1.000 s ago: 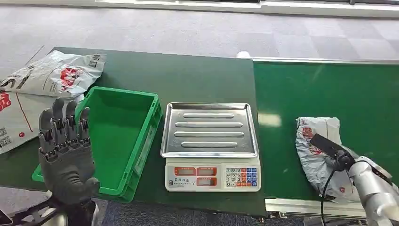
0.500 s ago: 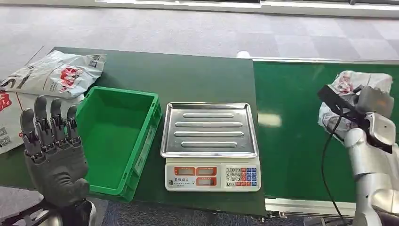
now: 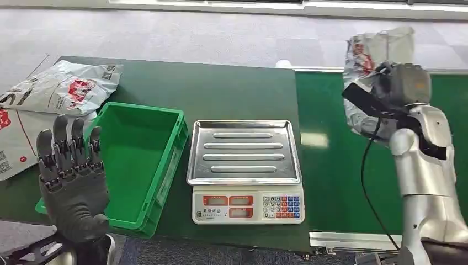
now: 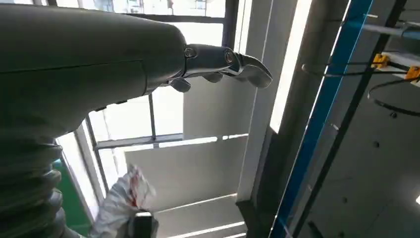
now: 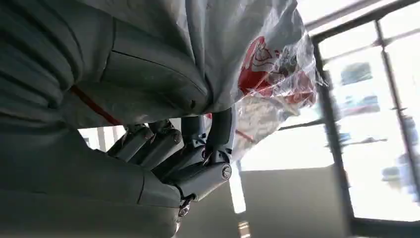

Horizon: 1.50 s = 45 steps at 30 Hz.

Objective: Moved the parcel from conveyor to table for the left to box.

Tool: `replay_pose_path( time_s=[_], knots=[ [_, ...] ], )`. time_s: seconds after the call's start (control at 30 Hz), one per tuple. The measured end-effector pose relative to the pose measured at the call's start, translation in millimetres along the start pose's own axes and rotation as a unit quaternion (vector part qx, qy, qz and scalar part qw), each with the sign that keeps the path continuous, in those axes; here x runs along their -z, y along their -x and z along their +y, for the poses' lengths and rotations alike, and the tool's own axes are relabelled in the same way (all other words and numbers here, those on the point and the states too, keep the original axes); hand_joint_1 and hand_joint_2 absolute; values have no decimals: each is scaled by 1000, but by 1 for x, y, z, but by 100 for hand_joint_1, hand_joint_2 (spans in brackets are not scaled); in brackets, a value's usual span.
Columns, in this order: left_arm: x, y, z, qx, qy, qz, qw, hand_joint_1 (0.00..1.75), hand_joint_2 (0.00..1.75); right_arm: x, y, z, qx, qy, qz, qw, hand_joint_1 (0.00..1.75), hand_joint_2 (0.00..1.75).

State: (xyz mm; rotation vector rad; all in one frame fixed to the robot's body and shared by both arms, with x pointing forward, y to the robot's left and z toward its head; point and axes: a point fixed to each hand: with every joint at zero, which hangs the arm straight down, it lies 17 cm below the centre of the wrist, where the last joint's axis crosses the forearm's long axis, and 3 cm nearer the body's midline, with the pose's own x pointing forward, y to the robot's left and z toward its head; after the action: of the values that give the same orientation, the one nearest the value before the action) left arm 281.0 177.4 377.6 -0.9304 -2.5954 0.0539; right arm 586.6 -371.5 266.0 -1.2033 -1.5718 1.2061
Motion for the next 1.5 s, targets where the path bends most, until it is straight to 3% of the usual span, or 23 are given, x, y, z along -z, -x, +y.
replay_pose_path(
  time_s=[0.17, 0.3, 0.4, 0.53, 0.6, 0.63, 0.67, 0.77, 0.8, 0.93, 1.03, 1.2, 1.37, 1.43, 1.5],
  knots=[
    [5, 12, -5, -16, 10, 3, 1000, 0, 175, 12, -158, 51, 47, -60, -160, 984, 175, 175],
    [5, 19, -6, -22, 5, 9, 1000, 0, 175, 1, -273, 82, 81, -100, -261, 957, 175, 175],
    [9, 22, -3, -20, 1, 7, 1000, 0, 175, -6, -328, 92, 95, -118, -300, 942, 175, 175],
    [10, 25, -1, -20, -3, 7, 1000, 0, 175, -12, -366, 97, 93, -132, -331, 930, 175, 175],
    [10, 26, 0, -21, -4, 7, 1000, 0, 175, -14, -375, 99, 93, -136, -339, 926, 175, 175],
    [10, 26, 0, -21, -4, 7, 1000, 0, 175, -15, -378, 99, 93, -138, -342, 925, 49, 175],
    [10, 25, 0, -22, -5, 7, 1000, 0, 175, -15, -379, 100, 93, -140, -343, 924, 0, 175],
    [10, 25, 1, -23, -6, 6, 1000, 0, 175, -12, -381, 99, 97, -135, -336, 927, 0, 175],
    [10, 25, 1, -23, -6, 6, 1000, 0, 175, -11, -381, 98, 98, -132, -333, 928, 0, 0],
    [10, 25, 1, -22, -6, 5, 1000, 0, 175, -3, -379, 89, 100, -123, -326, 932, 0, 0],
    [10, 24, 0, -19, -3, 5, 1000, 0, 175, 12, -370, 63, 108, -70, -304, 944, 0, 0],
    [12, 21, 0, -9, -1, 3, 1000, 0, 175, 31, -343, -20, 134, 42, -277, 950, 0, 0],
    [14, 20, 1, 13, -3, 4, 1000, 0, 175, 18, -326, -106, 190, 160, -285, 926, 0, 0],
    [15, 36, 10, 115, -8, 35, 993, 0, 175, 4, -305, -147, 215, 222, -279, 909, 0, 0],
    [20, 58, 24, 293, 4, 65, 954, 0, 175, -17, -285, -168, 223, 268, -271, 897, 0, 0]
  ],
)
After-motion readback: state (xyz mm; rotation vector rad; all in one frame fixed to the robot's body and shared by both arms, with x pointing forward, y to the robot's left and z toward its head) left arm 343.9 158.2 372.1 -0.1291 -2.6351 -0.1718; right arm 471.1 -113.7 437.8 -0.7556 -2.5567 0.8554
